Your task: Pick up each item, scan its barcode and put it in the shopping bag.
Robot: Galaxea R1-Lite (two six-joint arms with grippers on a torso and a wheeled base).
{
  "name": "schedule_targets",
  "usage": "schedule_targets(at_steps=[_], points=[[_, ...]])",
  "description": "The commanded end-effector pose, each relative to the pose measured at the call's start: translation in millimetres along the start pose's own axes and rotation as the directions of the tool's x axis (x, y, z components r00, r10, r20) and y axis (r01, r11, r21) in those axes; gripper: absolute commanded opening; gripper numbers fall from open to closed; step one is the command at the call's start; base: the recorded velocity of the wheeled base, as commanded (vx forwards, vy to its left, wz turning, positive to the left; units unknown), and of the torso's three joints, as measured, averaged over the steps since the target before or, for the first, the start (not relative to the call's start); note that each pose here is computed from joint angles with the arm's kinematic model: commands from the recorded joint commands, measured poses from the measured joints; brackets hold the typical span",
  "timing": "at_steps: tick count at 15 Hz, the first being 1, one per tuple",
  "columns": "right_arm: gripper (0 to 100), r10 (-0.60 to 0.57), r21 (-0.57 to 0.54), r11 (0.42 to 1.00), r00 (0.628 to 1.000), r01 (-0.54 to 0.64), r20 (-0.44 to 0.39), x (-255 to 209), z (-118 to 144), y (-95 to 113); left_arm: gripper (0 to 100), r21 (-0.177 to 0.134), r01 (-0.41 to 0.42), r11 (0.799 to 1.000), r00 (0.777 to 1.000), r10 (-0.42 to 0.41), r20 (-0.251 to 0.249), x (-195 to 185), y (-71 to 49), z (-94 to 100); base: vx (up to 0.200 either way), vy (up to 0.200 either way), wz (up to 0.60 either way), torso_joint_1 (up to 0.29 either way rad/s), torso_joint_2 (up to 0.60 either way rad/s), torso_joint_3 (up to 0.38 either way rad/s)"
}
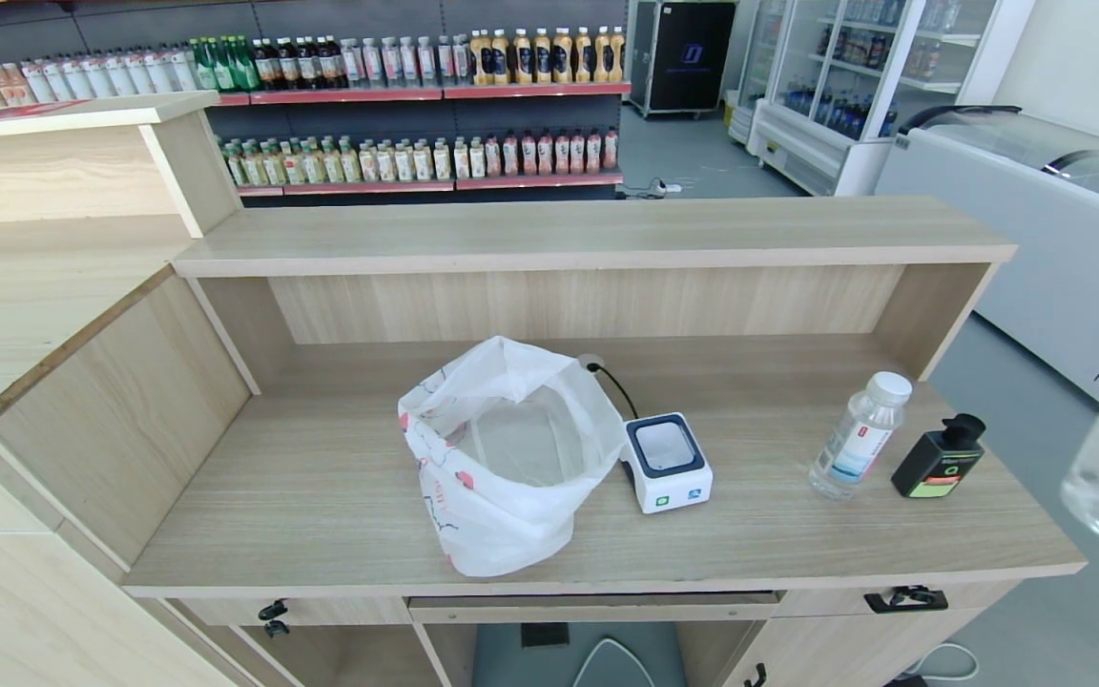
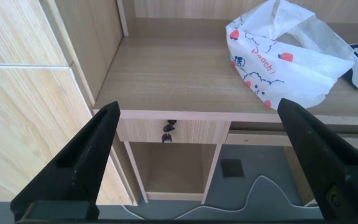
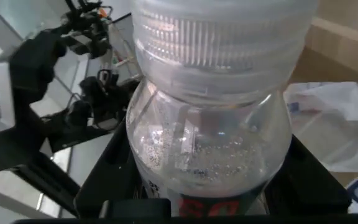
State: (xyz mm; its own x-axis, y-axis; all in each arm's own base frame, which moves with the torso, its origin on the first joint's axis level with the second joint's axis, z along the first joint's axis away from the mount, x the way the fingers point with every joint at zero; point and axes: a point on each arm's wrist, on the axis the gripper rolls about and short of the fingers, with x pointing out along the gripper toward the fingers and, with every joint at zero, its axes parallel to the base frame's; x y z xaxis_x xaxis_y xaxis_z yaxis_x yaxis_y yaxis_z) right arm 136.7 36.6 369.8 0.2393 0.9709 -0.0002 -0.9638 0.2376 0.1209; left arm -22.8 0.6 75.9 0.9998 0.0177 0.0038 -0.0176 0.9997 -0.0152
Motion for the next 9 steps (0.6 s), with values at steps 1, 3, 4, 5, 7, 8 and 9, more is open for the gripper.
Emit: schedule_targets(at_steps=[1,3,4,5,7,8,9], points=[[0,-0.349,-0.098,0.933,0.937,0.345,-0.022,-22,-18,-46,100,0.0,-0.001,1.0,1.0,0.001,0.001,0,0.0,0.0,0.0,0.0,0.0,0.0,0.0,0.0],[0,-0.571,-0.133,0.819,0.816,0.559,-0.087,-34,-43,-60,100,0.0,-0.001,1.0,1.0,0.001,0.001,0,0.0,0.0,0.0,0.0,0.0,0.0,0.0,0.0],[0,-0.606,-0.108,0.795,0.787,0.596,-0.119,-37,-56,-58,100,0.0,-0.001,1.0,1.0,0.001,0.001,0,0.0,0.0,0.0,0.0,0.0,0.0,0.0,0.0],[0,-0.614,-0.093,0.789,0.777,0.607,-0.142,-38,-65,-57,100,0.0,-0.001,1.0,1.0,0.001,0.001,0,0.0,0.0,0.0,0.0,0.0,0.0,0.0,0.0],[0,-0.68,-0.094,0.731,0.71,0.676,-0.181,-42,-72,-61,100,0.0,-0.001,1.0,1.0,0.001,0.001,0,0.0,0.0,0.0,0.0,0.0,0.0,0.0,0.0],[0,-0.699,-0.104,0.713,0.69,0.693,-0.188,-43,-72,-63,100,0.0,-0.001,1.0,1.0,0.001,0.001,0,0.0,0.0,0.0,0.0,0.0,0.0,0.0,0.0],[0,-0.733,-0.112,0.675,0.647,0.729,-0.21,-43,-75,-70,100,0.0,-0.001,1.0,1.0,0.001,0.001,0,0.0,0.0,0.0,0.0,0.0,0.0,0.0,0.0]])
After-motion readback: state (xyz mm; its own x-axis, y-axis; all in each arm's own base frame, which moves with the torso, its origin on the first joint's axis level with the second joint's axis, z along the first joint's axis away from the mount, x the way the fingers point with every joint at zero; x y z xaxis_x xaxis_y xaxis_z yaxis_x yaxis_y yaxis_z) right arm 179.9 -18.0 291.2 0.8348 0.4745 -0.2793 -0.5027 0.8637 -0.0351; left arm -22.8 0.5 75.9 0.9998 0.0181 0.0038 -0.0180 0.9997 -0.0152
